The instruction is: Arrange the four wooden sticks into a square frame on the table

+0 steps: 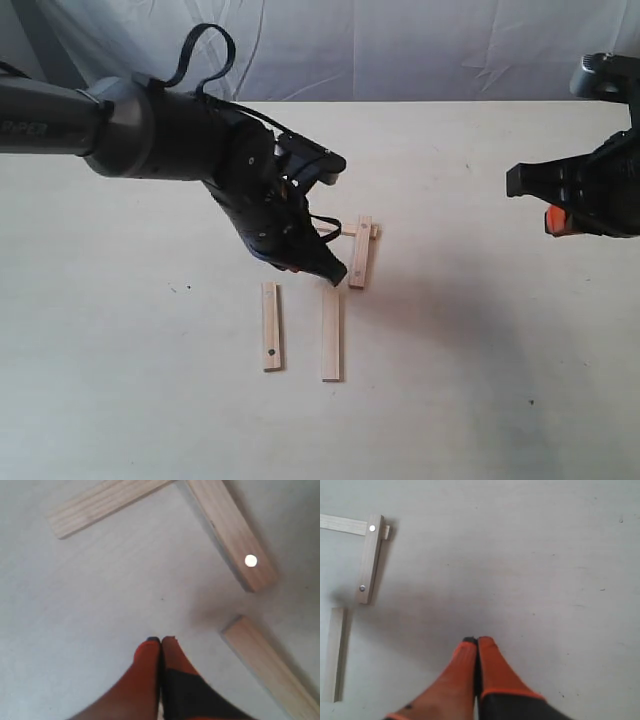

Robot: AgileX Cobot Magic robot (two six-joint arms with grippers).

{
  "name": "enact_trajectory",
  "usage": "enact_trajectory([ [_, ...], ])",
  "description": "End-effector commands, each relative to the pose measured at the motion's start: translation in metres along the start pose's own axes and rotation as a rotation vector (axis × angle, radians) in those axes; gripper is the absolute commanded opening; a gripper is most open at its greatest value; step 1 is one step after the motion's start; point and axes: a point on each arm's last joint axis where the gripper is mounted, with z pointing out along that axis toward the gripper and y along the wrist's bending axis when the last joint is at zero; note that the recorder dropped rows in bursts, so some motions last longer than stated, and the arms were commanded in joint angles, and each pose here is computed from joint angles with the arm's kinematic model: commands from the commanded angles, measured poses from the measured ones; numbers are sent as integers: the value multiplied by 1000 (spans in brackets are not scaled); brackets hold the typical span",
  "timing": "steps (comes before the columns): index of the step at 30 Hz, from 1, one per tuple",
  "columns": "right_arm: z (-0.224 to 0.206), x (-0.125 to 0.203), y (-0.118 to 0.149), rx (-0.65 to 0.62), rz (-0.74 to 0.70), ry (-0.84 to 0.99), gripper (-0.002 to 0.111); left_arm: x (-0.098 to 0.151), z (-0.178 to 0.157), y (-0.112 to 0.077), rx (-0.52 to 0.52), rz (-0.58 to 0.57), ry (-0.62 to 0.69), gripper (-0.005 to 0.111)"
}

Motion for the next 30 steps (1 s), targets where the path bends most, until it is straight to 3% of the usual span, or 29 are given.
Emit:
enact_trajectory([
  [1, -1, 0, 0, -6, -1, -15, -1, 1, 13, 5, -51, 44, 10, 0],
  [6, -1, 0, 0, -7, -1, -19, -1, 12, 26, 8, -82, 62, 114, 0],
  [18, -1, -1, 0, -8, -6, -25, -1, 37, 16, 11, -93, 109, 414, 0],
  [22, -1, -1, 0, -9, -5, -30, -1, 24, -5, 7, -68, 69, 333, 0],
  [27, -1, -1, 0, -10, -4, -30, -1, -7, -46, -2, -7, -96, 160, 0],
  [30, -1, -1, 1, -14, 1, -31, -1, -12, -51, -17, -1, -166, 117, 0],
])
